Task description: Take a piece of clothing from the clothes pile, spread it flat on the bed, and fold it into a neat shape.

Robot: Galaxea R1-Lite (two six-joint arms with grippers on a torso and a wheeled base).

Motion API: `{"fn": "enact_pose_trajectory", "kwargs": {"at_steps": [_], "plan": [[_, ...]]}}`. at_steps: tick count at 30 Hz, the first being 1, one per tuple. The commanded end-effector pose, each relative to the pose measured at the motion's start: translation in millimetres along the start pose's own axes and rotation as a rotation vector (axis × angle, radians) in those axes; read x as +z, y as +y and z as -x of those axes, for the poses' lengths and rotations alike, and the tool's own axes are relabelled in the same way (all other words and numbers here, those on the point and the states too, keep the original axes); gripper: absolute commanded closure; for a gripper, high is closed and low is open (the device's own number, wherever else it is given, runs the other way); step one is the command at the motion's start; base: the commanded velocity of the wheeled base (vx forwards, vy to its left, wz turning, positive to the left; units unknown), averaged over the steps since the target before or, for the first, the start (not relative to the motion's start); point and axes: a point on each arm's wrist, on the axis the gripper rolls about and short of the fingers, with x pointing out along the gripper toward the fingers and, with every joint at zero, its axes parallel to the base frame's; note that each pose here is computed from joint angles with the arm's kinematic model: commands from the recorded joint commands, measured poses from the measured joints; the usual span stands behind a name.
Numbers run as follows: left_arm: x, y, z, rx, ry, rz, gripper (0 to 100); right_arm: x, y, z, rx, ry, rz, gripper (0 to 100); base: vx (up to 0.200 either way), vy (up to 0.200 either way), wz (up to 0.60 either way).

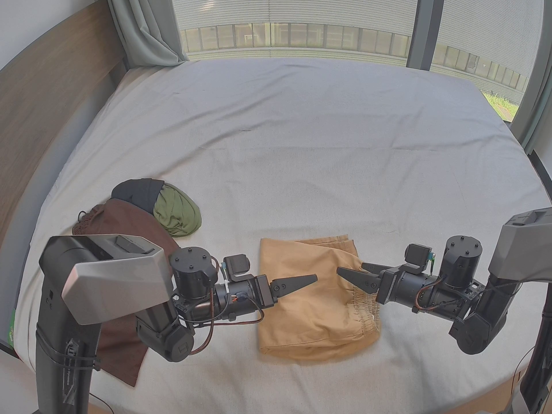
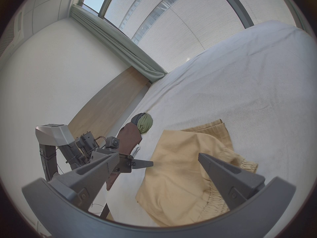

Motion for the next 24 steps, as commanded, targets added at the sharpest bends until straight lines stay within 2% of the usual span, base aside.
{"fn": "enact_pose_trajectory", "kwargs": {"at_steps": [1,4,10,15,24], "plan": [[1.8,2.2,10.7,0.025,-0.007,-0.028,0,-2.4,0.4,0.3,0.0,0.01,-0.014,0,0.0,0.0,0.0],[10.3,-2.4,21.7,0.03,-0.024,-0.047,0,-3.8,-0.1,0.5,-0.001,0.015,-0.018,0,0.0,0.0,0.0],[9.6,0.0,35.5,0.066,-0.029,-0.042,0,-9.6,-2.6,0.0,-0.009,0.037,-0.027,0,0.0,0.0,0.0],[15.8,-0.6,56.9,0.08,-0.033,-0.037,0,-23.0,0.3,2.6,-0.007,0.094,-0.043,0,0.0,0.0,0.0],[32.4,-21.8,93.9,0.101,-0.094,-0.053,0,-41.1,4.6,4.1,-0.006,0.169,-0.059,0,0.0,0.0,0.0]]}}
